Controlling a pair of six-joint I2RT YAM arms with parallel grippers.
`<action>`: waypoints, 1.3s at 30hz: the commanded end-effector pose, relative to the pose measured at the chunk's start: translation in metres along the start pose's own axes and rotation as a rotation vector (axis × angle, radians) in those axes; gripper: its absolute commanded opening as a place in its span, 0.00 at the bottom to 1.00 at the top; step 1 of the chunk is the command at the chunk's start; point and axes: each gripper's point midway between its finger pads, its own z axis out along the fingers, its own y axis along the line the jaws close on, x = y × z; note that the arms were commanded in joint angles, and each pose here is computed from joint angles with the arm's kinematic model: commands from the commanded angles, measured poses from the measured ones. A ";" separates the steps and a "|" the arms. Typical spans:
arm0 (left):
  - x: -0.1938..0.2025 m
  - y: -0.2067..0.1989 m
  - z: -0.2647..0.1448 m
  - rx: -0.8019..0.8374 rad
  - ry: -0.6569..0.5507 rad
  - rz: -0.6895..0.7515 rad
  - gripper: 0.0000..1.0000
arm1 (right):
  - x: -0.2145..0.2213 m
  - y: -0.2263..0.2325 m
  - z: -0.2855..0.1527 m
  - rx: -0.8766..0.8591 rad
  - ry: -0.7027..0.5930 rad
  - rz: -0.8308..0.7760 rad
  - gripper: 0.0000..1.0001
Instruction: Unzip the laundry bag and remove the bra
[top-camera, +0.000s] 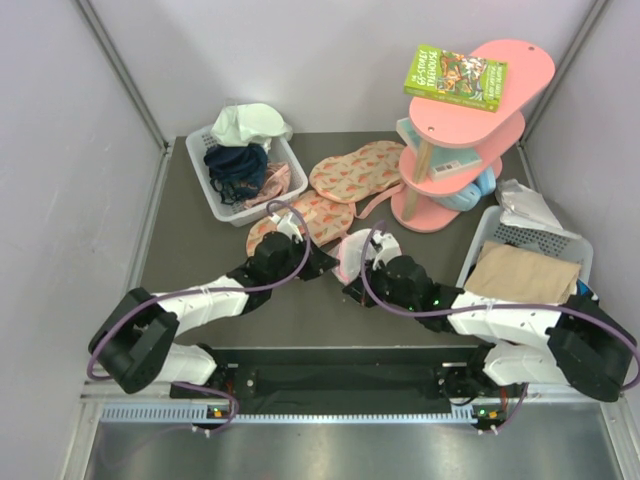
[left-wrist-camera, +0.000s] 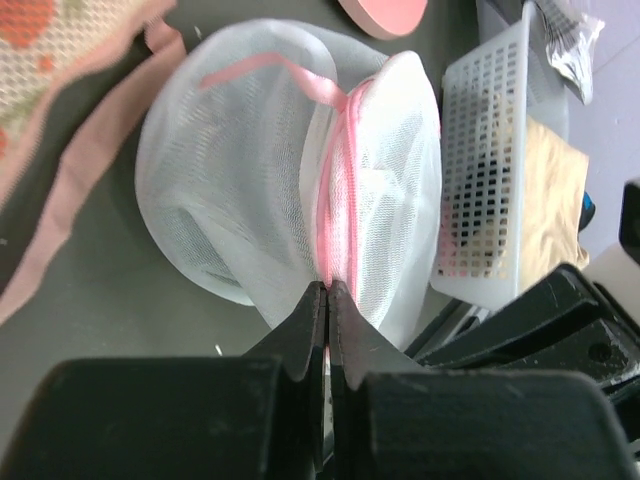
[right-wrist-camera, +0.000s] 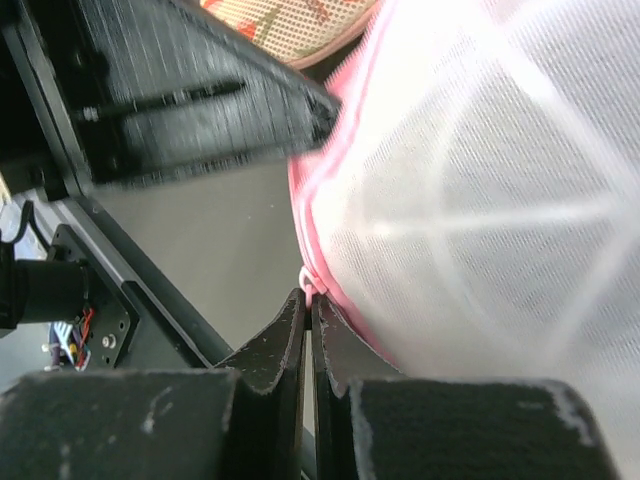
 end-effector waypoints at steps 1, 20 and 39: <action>-0.034 -0.006 0.000 0.007 -0.102 0.026 0.00 | 0.000 0.001 -0.011 0.012 -0.014 0.004 0.00; -0.036 -0.015 -0.018 0.075 -0.082 0.051 0.61 | -0.003 0.001 -0.009 0.016 -0.021 -0.006 0.00; 0.020 -0.017 -0.002 0.114 0.031 -0.046 0.57 | -0.008 0.019 0.008 -0.052 -0.006 -0.023 0.00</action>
